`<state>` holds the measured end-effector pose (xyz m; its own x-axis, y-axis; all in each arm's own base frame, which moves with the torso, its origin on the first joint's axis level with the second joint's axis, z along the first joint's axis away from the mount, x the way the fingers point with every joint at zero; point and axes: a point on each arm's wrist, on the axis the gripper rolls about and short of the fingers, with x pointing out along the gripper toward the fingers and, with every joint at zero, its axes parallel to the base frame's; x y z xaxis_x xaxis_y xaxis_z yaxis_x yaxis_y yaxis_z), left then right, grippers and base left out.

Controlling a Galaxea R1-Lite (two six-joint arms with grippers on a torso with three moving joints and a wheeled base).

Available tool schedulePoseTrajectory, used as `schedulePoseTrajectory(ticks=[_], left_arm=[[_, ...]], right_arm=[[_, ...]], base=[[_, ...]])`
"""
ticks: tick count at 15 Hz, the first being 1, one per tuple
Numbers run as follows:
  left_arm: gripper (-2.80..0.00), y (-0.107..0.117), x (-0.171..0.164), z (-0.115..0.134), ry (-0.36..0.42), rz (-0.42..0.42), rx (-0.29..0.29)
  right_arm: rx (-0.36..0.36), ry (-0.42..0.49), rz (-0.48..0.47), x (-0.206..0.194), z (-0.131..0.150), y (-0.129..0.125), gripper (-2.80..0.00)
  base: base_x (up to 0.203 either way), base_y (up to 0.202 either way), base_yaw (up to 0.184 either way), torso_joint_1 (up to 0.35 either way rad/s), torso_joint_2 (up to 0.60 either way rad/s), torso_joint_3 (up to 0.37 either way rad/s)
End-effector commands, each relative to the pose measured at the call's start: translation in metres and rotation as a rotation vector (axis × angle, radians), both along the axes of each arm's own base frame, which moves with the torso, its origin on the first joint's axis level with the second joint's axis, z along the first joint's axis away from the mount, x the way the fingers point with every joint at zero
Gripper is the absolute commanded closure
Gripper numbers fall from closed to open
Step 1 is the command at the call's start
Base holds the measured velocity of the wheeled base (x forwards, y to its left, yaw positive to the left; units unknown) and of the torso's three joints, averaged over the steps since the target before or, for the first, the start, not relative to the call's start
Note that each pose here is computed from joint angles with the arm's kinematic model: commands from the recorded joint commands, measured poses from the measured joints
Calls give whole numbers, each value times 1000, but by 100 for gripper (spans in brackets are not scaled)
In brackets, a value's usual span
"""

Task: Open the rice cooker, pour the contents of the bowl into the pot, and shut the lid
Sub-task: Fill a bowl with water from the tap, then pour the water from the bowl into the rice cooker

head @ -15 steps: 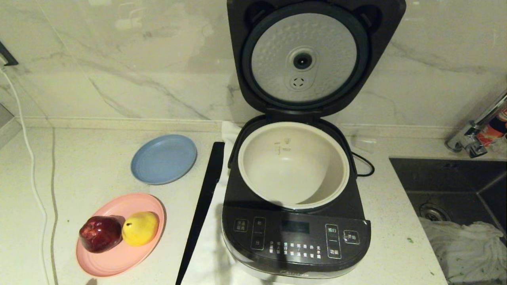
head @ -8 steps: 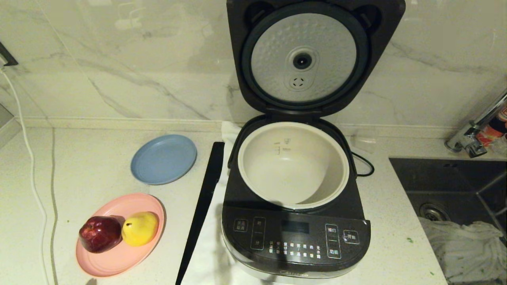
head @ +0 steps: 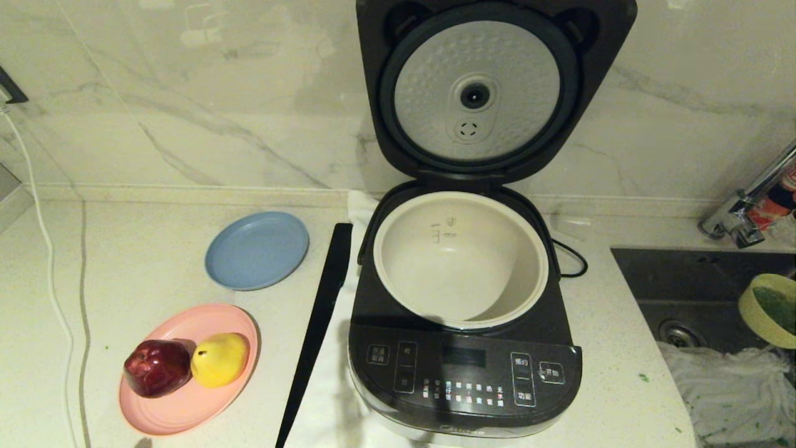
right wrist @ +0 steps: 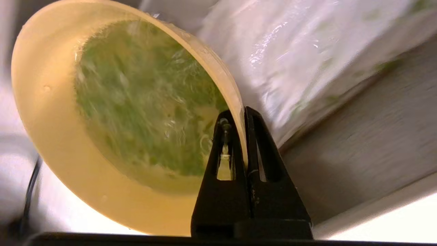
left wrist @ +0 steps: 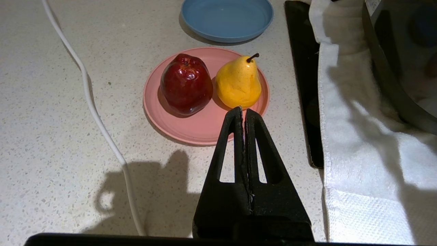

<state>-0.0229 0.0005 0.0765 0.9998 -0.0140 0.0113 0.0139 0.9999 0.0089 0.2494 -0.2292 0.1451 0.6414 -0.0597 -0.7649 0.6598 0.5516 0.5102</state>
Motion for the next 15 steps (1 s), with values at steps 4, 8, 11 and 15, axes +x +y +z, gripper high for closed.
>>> schedulePoseTrajectory(ticks=[4,8,11,15], left_arm=[[0,0,0,-1,3,0,0],[0,0,0,-1,2,0,0],[0,0,0,-1,3,0,0],[0,0,0,-1,3,0,0]], right_arm=[[-67,-51,296,-19,74,126,0],[-106,-48,533,-39,100,200,0],[-153,-42,651,-50,119,241,0],[-188,-94,772,-58,148,283,0]], base=[[0,0,0,0,0,0],[0,0,0,0,0,0],[0,0,0,0,0,0],[0,0,0,0,0,0]])
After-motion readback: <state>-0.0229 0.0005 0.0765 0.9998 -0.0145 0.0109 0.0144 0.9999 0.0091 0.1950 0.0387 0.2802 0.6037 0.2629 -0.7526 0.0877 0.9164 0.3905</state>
